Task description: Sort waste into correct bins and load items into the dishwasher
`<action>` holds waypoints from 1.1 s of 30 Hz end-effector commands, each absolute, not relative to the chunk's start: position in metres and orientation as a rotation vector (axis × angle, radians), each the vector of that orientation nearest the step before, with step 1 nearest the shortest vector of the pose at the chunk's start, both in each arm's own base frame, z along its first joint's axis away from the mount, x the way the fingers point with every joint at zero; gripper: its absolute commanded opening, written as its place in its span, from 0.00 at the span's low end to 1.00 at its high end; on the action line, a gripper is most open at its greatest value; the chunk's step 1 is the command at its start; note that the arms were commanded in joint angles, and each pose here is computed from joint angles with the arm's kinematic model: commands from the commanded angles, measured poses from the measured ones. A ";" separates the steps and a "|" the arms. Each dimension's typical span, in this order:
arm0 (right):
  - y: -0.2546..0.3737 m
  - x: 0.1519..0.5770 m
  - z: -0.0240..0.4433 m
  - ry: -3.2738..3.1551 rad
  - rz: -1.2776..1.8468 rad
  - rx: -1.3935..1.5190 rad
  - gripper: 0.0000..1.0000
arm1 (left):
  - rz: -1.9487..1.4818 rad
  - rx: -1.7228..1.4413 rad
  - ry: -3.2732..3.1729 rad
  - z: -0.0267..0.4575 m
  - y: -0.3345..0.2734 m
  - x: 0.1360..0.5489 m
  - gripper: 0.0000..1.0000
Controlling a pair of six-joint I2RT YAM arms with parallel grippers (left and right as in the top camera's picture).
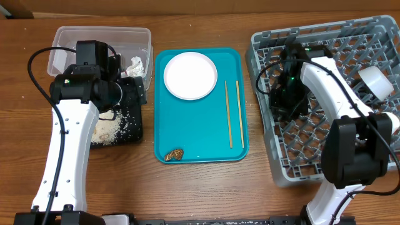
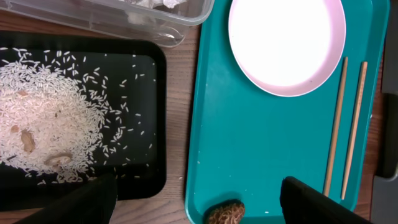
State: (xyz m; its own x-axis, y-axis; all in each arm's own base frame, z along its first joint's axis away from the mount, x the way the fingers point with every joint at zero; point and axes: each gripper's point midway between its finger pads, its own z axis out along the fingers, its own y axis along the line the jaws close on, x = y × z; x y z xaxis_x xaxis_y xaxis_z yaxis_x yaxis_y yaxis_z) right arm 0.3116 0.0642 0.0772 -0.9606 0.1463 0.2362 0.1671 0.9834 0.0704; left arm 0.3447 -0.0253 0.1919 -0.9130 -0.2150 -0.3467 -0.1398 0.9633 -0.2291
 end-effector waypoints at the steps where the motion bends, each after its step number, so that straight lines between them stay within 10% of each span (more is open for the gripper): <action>1: 0.091 0.308 0.088 -2.897 -0.284 -0.188 0.25 | -0.306 -0.275 2.718 0.198 -0.028 0.348 0.85; 27: 0.061 0.349 0.154 -3.173 -0.076 -0.285 0.27 | -0.305 -0.275 2.718 0.198 -0.028 0.349 0.86; 33: 0.095 0.412 0.205 -3.425 -0.439 -0.237 0.55 | -0.305 -0.274 2.717 0.198 -0.028 0.349 0.86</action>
